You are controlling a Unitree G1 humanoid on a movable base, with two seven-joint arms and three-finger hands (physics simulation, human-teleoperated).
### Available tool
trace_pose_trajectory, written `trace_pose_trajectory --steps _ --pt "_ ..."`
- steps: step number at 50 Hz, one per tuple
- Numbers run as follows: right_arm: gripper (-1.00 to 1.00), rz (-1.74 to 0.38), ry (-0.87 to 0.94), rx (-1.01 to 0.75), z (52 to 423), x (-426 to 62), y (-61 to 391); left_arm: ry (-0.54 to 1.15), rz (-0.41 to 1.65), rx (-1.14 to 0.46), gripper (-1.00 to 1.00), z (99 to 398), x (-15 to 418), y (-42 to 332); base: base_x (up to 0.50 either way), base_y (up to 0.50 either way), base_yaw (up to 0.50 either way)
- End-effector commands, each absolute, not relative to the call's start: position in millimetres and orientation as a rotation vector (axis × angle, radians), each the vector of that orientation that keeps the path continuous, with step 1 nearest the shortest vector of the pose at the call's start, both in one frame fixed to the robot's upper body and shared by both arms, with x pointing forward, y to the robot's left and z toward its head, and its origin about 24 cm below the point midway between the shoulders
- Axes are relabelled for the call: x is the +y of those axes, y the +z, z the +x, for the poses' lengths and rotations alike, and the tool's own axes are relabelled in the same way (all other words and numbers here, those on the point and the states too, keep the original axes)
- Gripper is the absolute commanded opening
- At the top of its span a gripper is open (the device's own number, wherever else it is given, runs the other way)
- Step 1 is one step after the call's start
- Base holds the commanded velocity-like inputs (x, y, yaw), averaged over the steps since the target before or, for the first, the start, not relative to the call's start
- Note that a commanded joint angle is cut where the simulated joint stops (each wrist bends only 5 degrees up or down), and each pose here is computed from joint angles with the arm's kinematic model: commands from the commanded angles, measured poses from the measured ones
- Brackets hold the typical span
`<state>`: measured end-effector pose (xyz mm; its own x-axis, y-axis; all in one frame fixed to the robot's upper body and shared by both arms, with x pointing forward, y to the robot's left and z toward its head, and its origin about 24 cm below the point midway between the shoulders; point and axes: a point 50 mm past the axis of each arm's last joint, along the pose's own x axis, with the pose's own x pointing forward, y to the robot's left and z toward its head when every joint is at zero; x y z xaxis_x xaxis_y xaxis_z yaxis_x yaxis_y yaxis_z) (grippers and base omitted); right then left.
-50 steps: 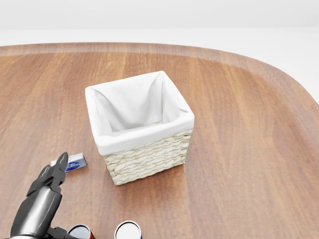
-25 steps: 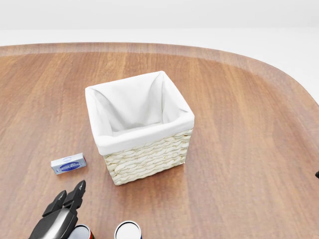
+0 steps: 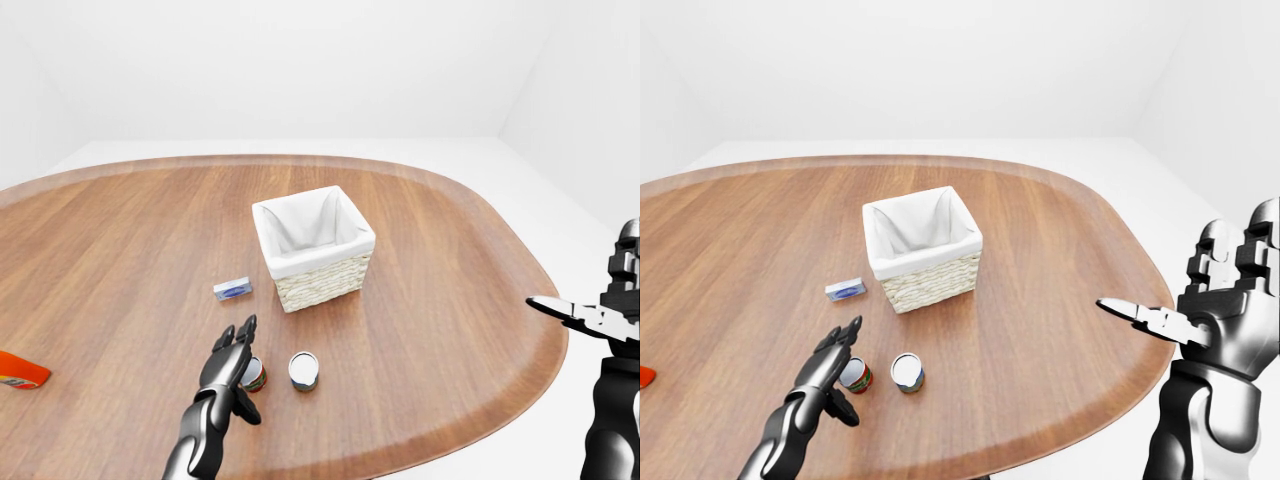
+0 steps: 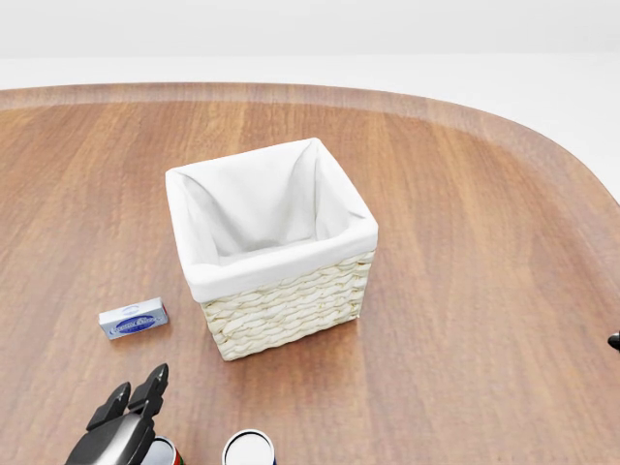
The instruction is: Pick up the tomato sauce, and put it in the basket.
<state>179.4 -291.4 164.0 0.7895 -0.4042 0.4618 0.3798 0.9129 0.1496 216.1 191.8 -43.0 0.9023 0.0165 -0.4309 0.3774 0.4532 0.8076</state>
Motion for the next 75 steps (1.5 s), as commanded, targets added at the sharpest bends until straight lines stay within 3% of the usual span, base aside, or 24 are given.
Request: trace_pose_trajectory --steps 1,33,34,35,61,71,75 --pt "1.0 0.051 -0.421 -0.505 180 -291 163 -0.228 1.085 0.421 1.0 217 193 -48 0.0 0.0 0.0" --pt "1.0 0.051 -0.415 -0.504 181 -291 163 -0.254 1.113 0.467 1.0 221 192 -74 0.0 0.0 0.0" --pt "1.0 0.051 -0.416 -0.504 181 -291 163 -0.254 1.1 0.464 0.3 221 192 -74 0.0 0.0 0.0" --pt "1.0 0.051 -0.415 -0.507 181 -291 164 -0.261 1.092 0.466 -1.0 221 191 -73 0.0 0.0 0.0" --pt "1.0 0.053 -0.411 -0.496 182 -289 161 -0.218 1.049 0.418 -1.0 227 191 -61 0.0 0.0 0.0" --pt "1.0 0.043 -0.41 -0.532 179 -288 169 -0.09 1.061 0.233 -1.0 249 174 4 0.0 0.0 0.0" --pt "1.0 0.044 -0.409 -0.519 181 -288 167 -0.099 1.071 0.042 -1.0 263 156 59 0.0 0.0 0.0"
